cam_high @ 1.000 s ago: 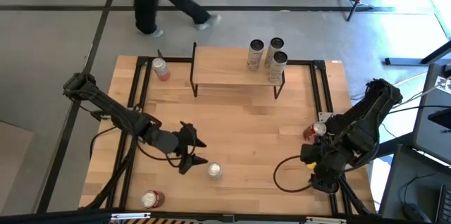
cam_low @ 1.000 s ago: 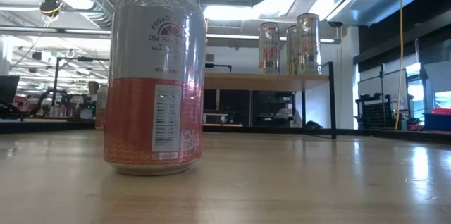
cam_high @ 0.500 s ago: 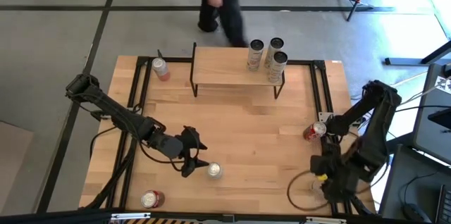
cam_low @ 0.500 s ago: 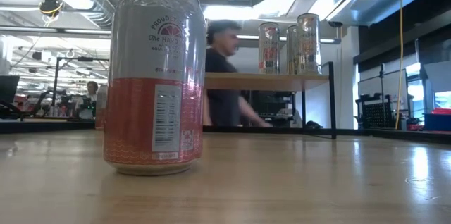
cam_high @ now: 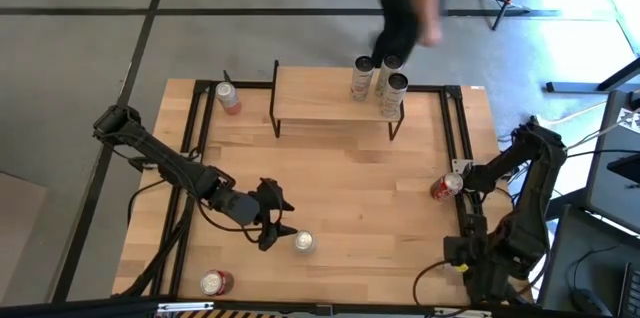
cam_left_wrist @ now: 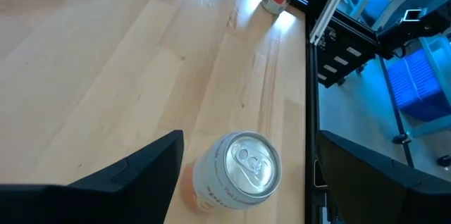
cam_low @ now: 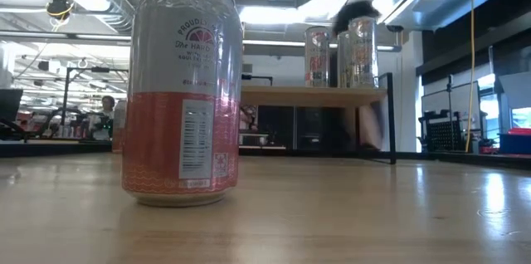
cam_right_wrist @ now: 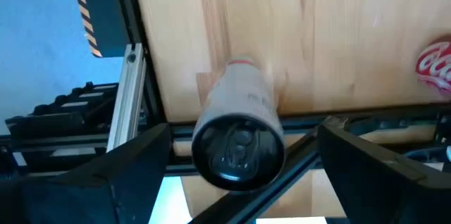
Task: Place canned beverage on shelf
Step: Put the white and pink soda can aligned with other white and pink soda can on the shelf
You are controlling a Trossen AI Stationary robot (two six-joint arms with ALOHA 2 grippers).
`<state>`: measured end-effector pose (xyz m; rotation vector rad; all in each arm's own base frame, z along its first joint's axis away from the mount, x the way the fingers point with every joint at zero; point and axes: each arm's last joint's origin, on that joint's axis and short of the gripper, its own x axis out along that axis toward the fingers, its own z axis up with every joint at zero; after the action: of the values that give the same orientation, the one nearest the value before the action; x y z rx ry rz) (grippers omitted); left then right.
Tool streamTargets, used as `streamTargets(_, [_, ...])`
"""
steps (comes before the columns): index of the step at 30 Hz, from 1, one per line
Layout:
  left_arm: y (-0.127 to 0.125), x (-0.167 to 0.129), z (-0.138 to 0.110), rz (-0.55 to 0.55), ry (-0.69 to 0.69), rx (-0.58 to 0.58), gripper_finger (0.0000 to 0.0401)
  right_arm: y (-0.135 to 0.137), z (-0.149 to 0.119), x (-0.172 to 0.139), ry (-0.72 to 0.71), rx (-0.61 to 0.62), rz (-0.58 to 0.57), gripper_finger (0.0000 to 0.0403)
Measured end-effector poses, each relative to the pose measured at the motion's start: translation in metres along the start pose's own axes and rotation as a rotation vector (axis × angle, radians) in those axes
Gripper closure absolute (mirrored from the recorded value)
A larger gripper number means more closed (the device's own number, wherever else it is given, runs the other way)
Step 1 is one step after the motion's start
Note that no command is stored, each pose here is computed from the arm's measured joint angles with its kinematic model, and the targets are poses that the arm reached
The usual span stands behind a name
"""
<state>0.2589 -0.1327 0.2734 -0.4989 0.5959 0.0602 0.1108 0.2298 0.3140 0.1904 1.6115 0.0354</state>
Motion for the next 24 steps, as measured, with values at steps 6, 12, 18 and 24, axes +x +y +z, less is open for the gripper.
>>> streamTargets(6, [0.0, 0.0, 0.0, 0.001, -0.001, 0.0, 0.0086, 0.001, -0.001, 0.007, 0.042, 0.044, -0.063, 0.0059])
streamTargets(12, [0.0, 0.0, 0.0, 0.001, -0.001, 0.0, 0.0086, 0.002, -0.002, 0.008, 0.067, 0.093, -0.058, 0.0059])
streamTargets(18, [0.0, 0.0, 0.0, 0.001, -0.001, 0.001, 0.0086, 0.007, -0.001, 0.009, 0.077, 0.117, -0.009, 0.0059])
streamTargets(24, [0.001, 0.0, 0.0, 0.019, -0.017, 0.025, 0.0086, 0.009, 0.005, 0.021, 0.118, 0.14, -0.088, 0.0059])
